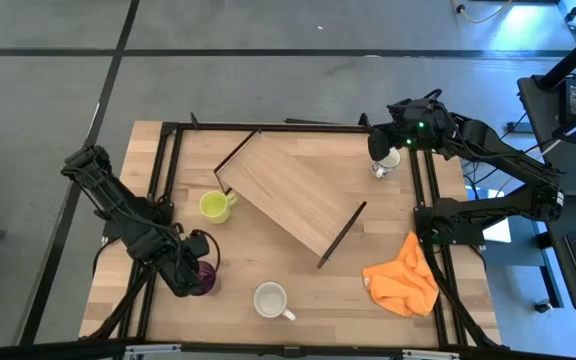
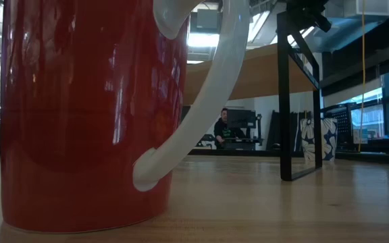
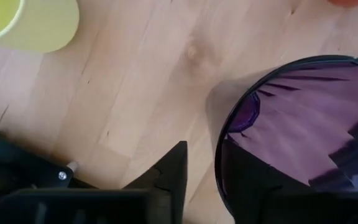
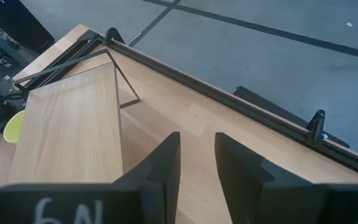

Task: Stack small to large cups/mugs on shelf
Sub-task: Put the violet glass on the shelf

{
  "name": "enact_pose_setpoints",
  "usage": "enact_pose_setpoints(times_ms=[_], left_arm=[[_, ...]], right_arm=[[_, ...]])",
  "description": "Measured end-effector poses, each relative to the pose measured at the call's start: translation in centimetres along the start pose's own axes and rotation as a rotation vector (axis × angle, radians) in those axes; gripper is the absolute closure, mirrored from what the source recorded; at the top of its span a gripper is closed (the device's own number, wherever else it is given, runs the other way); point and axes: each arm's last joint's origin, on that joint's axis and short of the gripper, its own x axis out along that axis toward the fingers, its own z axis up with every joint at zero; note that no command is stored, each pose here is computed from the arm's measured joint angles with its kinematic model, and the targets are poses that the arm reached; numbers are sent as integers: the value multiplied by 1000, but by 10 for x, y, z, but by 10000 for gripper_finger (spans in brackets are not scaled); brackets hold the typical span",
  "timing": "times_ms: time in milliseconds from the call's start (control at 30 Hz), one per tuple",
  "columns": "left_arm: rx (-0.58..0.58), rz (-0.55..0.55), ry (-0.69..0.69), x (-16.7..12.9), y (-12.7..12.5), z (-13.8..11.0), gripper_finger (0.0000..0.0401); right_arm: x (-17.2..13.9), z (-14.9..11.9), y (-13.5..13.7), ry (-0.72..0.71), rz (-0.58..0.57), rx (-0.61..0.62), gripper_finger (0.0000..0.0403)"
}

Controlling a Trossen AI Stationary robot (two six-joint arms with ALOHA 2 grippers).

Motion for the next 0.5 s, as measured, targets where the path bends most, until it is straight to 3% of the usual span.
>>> enact_pose_setpoints(times_ms=[233, 500], left_arm=[[-6, -3, 1, 0, 0, 0, 389], [-64, -27, -7, -7, 6, 11, 393]], right_arm=[[0, 0, 0, 0, 0, -1, 302], [0, 0, 0, 1, 0, 2, 302]])
